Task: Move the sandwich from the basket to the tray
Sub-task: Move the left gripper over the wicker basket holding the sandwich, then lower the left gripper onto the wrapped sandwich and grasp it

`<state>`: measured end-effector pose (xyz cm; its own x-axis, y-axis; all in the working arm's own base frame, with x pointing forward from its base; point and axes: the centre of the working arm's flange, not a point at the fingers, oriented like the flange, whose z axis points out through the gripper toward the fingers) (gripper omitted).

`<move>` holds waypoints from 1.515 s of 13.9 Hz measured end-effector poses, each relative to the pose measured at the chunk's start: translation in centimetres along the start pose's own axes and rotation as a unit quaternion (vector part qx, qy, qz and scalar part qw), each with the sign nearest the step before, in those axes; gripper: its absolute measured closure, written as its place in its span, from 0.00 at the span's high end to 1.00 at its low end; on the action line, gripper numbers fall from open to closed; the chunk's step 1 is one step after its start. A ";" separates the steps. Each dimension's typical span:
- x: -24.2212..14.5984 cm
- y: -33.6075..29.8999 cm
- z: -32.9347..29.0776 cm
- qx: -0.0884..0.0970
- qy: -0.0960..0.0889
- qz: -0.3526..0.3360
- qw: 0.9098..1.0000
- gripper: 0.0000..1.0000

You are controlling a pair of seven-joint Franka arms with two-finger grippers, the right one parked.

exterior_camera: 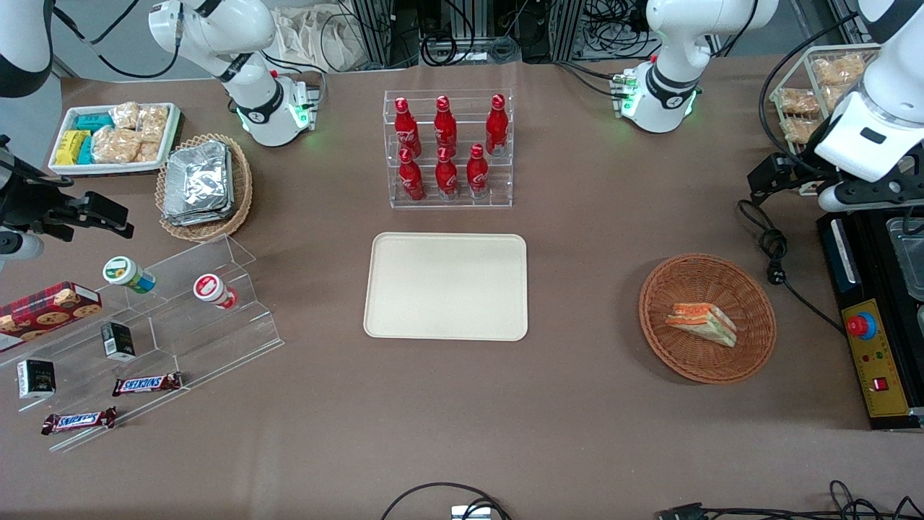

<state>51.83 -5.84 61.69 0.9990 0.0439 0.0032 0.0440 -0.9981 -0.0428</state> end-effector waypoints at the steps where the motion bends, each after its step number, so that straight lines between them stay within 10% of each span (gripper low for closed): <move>1: 0.0 0.0 0.0 -0.001 -0.001 0.000 1.000 1.00; 14: 1.1 -1.1 3.1 -0.012 -0.044 -0.034 0.998 1.00; 18: 3.3 -1.7 7.6 -0.007 -0.072 -0.137 0.988 1.00; 21: 4.9 -3.4 13.1 -0.010 -0.058 -0.235 0.970 1.00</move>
<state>56.58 -1.62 48.79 0.8623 0.4972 -0.0956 0.4952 -0.8676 -0.0456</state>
